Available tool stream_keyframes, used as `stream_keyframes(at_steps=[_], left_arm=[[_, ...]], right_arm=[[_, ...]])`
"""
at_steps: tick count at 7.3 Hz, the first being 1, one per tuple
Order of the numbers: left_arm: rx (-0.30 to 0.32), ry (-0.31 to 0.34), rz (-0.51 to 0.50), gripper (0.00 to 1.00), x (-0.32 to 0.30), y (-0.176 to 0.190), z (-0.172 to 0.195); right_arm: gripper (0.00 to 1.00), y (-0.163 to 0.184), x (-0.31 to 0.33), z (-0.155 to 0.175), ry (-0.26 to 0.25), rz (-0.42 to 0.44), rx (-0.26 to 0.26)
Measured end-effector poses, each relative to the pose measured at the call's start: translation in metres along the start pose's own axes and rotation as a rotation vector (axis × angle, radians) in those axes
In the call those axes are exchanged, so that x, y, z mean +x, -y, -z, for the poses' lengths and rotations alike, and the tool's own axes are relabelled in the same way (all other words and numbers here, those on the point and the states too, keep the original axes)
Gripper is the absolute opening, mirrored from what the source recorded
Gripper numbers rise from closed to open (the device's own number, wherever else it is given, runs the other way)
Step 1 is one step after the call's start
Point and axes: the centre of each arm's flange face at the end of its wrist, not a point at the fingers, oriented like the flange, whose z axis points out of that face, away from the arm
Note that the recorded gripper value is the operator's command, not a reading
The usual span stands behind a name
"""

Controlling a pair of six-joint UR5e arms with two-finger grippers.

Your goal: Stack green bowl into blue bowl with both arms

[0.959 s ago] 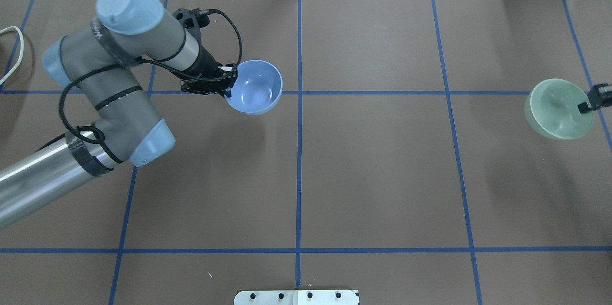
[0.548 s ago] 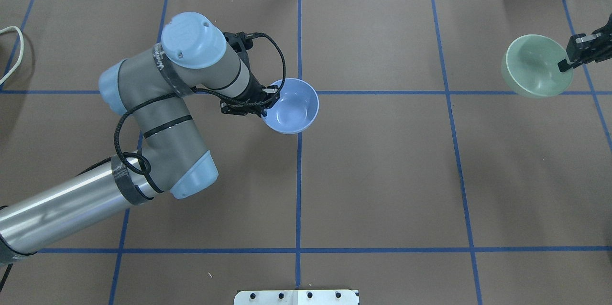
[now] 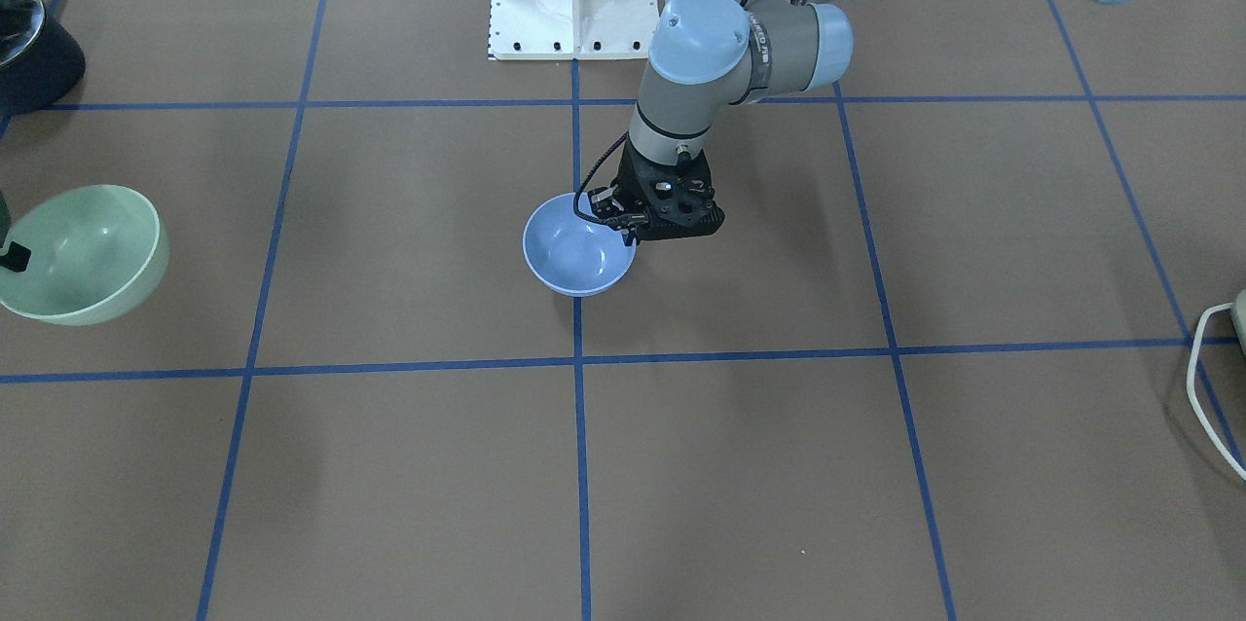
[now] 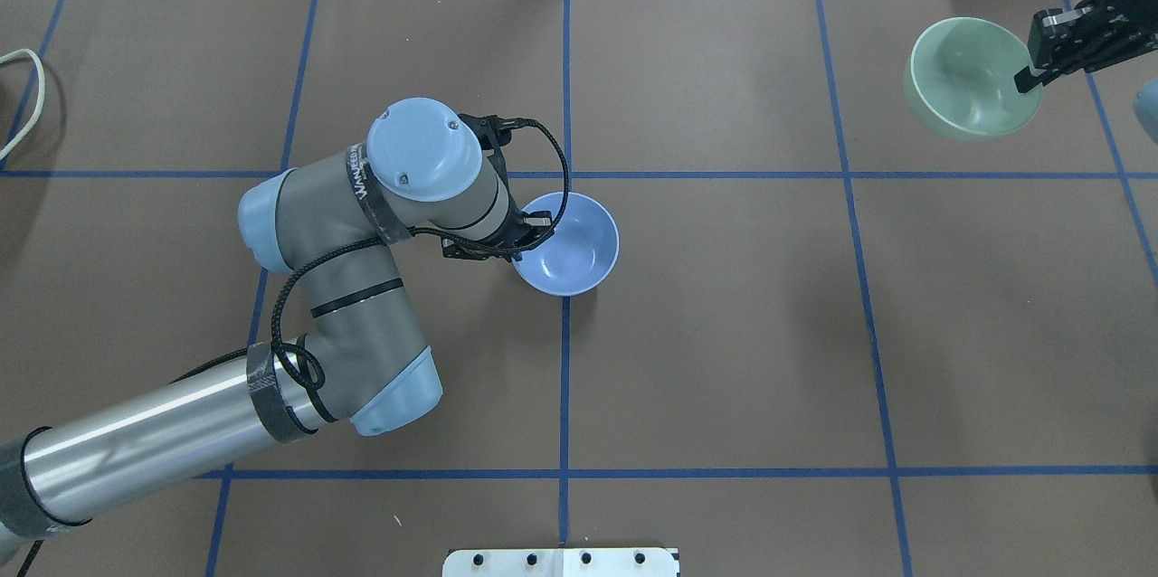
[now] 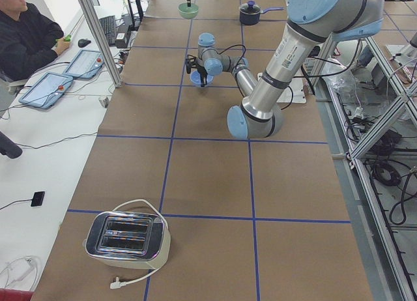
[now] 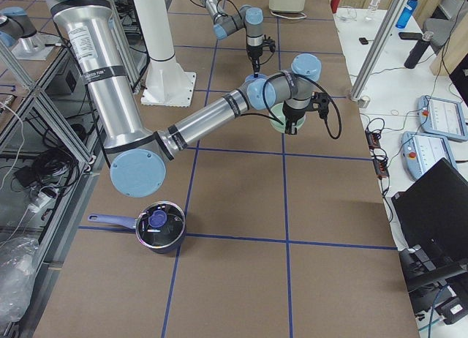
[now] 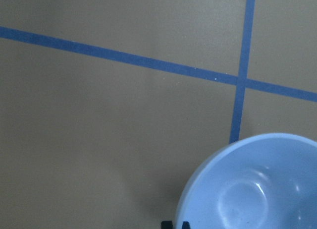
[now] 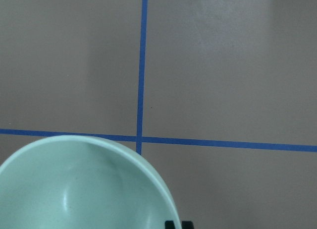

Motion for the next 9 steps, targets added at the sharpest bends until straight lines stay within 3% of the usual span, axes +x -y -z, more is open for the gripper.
stream_keyframes(at_steps=[5, 6, 7, 8, 9], left_arm=[[-0.013, 0.012, -0.020, 0.00, 0.003, -0.022, -0.013], [-0.011, 0.013, -0.025, 0.60, 0.003, -0.025, -0.015], [-0.012, 0.010, -0.032, 0.82, 0.004, -0.027, -0.014], [-0.012, 0.001, -0.037, 0.97, 0.005, -0.028, -0.010], [-0.012, -0.009, -0.042, 0.98, 0.002, -0.030, -0.005]], right_arm=[[0.00, 0.005, -0.013, -0.002, 0.003, 0.010, -0.005], [0.00, 0.006, -0.014, -0.002, 0.003, 0.012, -0.005], [0.00, 0.007, -0.016, -0.001, 0.005, 0.013, -0.004], [0.00, 0.007, -0.017, -0.001, 0.007, 0.010, -0.004], [0.00, 0.008, -0.022, 0.000, 0.010, -0.001, -0.002]])
